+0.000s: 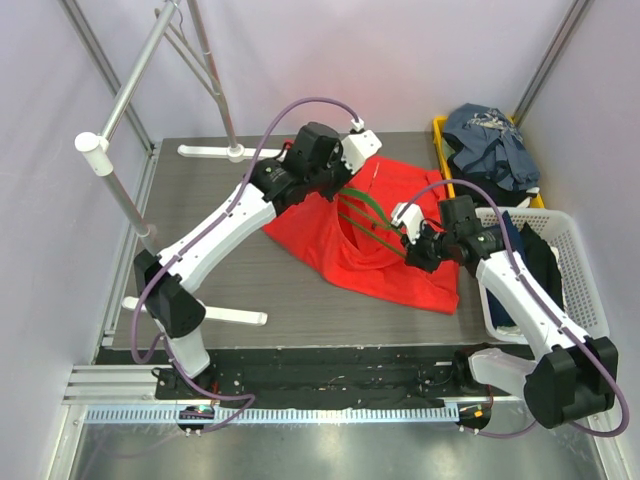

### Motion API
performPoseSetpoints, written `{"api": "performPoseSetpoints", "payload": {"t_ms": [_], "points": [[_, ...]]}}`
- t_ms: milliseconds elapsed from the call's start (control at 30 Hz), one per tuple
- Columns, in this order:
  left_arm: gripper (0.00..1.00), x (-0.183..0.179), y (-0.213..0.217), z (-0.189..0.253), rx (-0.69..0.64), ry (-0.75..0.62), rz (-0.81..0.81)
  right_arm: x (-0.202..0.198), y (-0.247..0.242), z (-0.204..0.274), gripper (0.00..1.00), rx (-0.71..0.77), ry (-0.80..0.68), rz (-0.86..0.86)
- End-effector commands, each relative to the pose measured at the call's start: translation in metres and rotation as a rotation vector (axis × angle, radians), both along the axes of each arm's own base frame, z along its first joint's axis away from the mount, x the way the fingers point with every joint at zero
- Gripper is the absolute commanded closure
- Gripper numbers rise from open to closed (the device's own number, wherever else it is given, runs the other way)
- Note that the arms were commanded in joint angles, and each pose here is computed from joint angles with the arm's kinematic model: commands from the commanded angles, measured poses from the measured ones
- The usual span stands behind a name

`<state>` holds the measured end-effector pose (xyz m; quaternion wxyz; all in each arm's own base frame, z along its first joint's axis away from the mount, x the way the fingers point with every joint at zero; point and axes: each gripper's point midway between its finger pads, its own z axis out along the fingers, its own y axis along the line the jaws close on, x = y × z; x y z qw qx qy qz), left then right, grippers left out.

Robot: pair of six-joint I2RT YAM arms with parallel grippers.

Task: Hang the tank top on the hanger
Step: Hang the tank top on the hanger.

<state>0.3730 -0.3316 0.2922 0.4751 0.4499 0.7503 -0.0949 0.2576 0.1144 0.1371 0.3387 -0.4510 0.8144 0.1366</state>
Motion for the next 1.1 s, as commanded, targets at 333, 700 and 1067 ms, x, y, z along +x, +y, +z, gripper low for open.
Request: {"api": "performPoseSetpoints", "payload": {"t_ms": [333, 700, 1067], "points": [[1.0, -0.029, -0.005, 0.048, -0.092, -0.053, -0.043, 0.026, 0.027, 0.034, 0.99, 0.069, -0.137, -0.005], [1.0, -0.031, 0.002, 0.047, -0.083, -0.059, -0.025, 0.028, 0.021, 0.032, 0.99, 0.064, -0.176, -0.035], [1.0, -0.026, 0.015, 0.072, -0.116, -0.111, 0.049, 0.026, 0.02, 0.024, 0.99, 0.053, -0.166, -0.033]]}}
